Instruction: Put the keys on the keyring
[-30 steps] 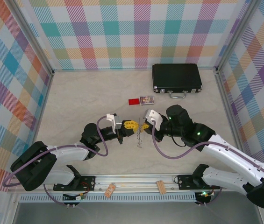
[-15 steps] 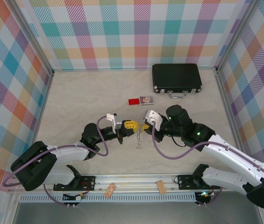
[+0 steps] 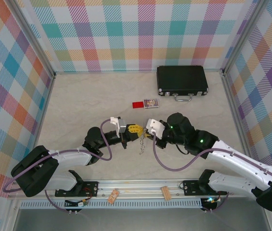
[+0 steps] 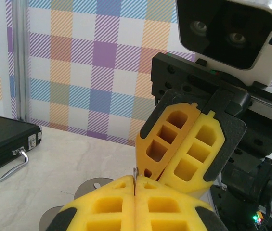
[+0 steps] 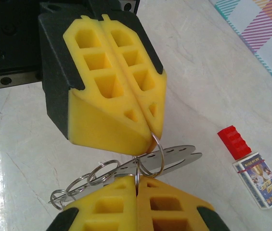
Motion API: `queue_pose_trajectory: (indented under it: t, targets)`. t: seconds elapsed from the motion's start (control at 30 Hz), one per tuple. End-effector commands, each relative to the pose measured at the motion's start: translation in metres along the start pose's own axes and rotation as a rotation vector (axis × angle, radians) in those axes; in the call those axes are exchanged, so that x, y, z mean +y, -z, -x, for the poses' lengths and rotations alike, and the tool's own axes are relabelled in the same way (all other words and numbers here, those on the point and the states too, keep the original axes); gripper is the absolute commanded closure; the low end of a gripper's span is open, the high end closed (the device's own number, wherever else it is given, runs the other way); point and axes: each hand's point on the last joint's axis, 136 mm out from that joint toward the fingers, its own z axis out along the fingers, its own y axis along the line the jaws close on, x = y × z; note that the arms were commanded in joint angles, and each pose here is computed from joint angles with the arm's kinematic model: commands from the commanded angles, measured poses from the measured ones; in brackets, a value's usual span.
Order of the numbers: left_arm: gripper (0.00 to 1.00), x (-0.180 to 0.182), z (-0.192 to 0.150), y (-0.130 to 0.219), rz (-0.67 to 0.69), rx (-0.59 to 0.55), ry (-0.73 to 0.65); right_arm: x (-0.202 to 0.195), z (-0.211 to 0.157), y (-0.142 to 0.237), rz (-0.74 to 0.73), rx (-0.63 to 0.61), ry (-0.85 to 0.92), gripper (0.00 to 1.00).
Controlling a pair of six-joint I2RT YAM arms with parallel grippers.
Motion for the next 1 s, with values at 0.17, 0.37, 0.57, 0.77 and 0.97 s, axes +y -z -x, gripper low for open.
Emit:
queue_pose_trajectory:
  t: [0.17,0.37,0.57,0.77,0.97]
  targets:
    - [1.00,0.001,0.027,-0.001,0.010,-0.090,-0.017,0.005,-0.003,-0.006,0.002,0.003,0.029,1.00]
    - [1.00,0.005,0.031,-0.001,0.031,-0.103,-0.026,-0.007,0.001,0.003,-0.082,-0.032,-0.046,0.73]
    - [1.00,0.010,0.037,-0.003,0.055,-0.123,-0.027,-0.019,0.005,0.023,-0.174,-0.131,-0.169,0.67]
    - [1.00,0.018,0.044,-0.008,0.083,-0.147,-0.012,-0.039,0.015,0.040,-0.171,-0.283,-0.436,0.69]
    - [1.00,0.027,0.057,-0.017,0.101,-0.183,0.026,-0.051,0.035,0.049,-0.003,-0.468,-0.592,0.64]
